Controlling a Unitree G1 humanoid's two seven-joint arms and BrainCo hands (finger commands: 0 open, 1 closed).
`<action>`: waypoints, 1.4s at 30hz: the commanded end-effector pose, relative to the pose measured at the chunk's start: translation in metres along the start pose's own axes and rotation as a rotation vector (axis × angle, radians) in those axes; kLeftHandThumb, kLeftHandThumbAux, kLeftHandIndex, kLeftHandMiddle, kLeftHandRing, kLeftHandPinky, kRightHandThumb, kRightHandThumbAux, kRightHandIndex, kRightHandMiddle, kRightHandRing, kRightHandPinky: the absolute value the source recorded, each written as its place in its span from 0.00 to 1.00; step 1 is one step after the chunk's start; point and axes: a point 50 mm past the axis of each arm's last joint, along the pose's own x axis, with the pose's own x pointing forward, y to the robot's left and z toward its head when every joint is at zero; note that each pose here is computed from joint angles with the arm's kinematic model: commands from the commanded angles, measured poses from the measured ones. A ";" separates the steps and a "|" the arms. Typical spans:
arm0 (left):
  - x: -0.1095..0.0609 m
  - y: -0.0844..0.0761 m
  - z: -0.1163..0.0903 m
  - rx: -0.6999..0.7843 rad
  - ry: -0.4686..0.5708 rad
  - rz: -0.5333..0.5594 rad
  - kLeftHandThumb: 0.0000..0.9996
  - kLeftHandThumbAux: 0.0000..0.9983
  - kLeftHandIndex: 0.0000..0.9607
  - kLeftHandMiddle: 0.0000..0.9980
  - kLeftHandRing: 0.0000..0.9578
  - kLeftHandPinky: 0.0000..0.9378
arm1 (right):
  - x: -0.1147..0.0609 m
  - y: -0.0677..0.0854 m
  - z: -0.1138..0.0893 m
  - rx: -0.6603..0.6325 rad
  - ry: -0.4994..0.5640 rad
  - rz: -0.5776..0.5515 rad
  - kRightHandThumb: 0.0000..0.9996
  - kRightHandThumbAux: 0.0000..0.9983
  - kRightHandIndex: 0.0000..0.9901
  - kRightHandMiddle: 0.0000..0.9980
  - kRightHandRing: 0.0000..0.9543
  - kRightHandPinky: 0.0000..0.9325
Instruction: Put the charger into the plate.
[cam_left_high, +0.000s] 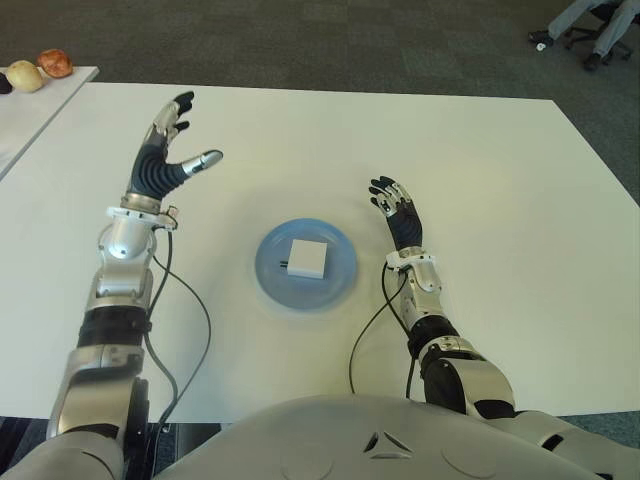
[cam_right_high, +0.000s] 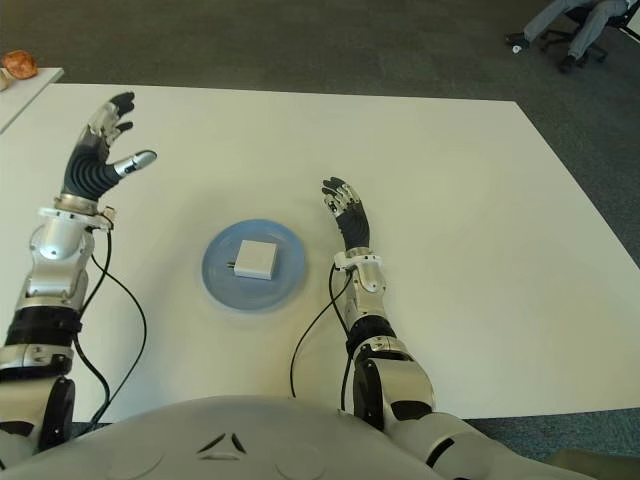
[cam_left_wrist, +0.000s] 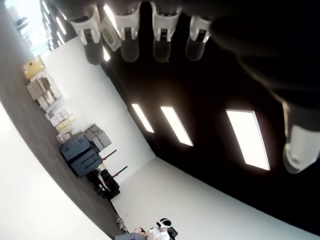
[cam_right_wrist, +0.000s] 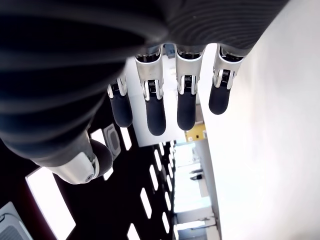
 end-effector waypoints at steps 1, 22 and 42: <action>-0.025 -0.023 -0.016 -0.078 0.109 0.018 0.00 0.57 0.00 0.00 0.00 0.00 | -0.027 -0.005 -0.031 0.043 0.159 -0.046 0.00 0.62 0.19 0.24 0.20 0.19; -0.085 -0.060 -0.058 -0.239 0.399 0.048 0.00 0.61 0.00 0.00 0.00 0.00 | -0.027 -0.004 -0.030 0.032 0.157 -0.057 0.00 0.61 0.18 0.23 0.19 0.18; -0.107 -0.081 -0.057 -0.274 0.504 0.083 0.00 0.61 0.00 0.00 0.00 0.01 | -0.031 -0.008 -0.029 0.048 0.159 -0.058 0.00 0.63 0.15 0.17 0.14 0.16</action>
